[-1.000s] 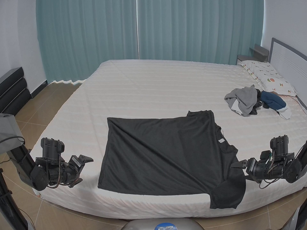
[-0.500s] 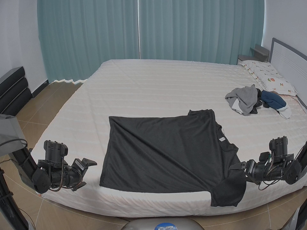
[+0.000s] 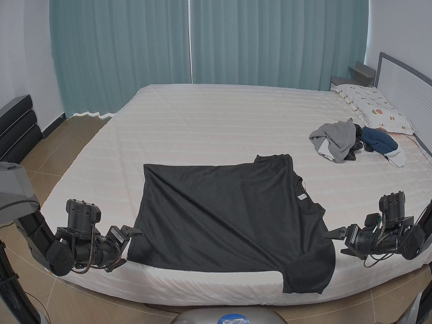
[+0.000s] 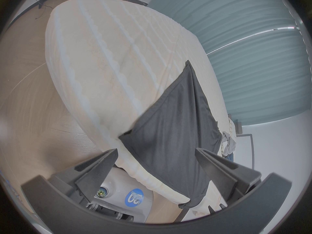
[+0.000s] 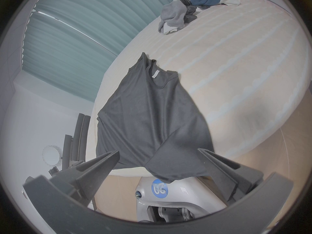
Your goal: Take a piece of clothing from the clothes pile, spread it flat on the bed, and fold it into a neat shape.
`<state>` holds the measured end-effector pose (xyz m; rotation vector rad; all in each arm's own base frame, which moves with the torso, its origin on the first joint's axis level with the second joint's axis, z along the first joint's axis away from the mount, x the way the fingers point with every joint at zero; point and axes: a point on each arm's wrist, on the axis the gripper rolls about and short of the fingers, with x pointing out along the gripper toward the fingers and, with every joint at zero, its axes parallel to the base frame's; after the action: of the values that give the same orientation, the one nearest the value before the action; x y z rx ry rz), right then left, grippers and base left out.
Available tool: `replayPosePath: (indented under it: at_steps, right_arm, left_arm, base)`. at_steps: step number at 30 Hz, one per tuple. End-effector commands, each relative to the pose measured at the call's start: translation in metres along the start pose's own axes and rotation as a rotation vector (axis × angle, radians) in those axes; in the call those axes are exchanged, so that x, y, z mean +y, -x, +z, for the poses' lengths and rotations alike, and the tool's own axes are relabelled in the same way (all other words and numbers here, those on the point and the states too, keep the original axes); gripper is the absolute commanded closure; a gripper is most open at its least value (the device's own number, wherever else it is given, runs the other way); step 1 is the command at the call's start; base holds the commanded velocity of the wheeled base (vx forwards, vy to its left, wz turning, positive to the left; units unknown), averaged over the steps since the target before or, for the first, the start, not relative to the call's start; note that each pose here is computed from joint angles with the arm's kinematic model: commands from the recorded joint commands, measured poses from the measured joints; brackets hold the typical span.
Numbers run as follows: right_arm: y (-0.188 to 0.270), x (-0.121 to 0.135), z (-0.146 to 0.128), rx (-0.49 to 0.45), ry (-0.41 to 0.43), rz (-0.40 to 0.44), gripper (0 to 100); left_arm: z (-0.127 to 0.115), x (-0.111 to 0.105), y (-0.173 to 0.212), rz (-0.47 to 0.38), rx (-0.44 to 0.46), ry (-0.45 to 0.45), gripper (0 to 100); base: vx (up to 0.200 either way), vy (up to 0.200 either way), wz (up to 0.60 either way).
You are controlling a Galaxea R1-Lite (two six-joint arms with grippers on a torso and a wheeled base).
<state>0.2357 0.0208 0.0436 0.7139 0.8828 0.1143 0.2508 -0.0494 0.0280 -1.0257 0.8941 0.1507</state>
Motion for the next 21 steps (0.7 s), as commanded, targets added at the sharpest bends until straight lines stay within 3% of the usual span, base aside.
replayPosePath:
  at_steps: [1,7,16,21]
  right_arm:
    - [-0.0007,-0.0004,-0.0003,0.003,-0.001,-0.001,0]
    - [-0.001,-0.0006,-0.0011,0.007,-0.001,-0.003,0]
    - [-0.0016,-0.0018,-0.0024,0.014,-0.004,-0.006,0]
    - [-0.0022,-0.0023,-0.0028,0.017,-0.006,-0.009,0]
  left_arm:
    - [0.0004,-0.0007,0.0012,-0.004,-0.003,-0.001,0]
    - [0.0011,-0.0006,0.0016,-0.005,-0.006,-0.002,0]
    - [-0.0017,0.0051,0.0014,0.019,0.003,-0.002,0]
    - [-0.0008,0.0082,0.0019,0.038,-0.009,-0.012,0]
  base:
    - [0.0,0.0,0.0]
    - [0.0,0.0,0.0]
    - [-0.2,0.0,0.0]
    - [0.0,0.0,0.0]
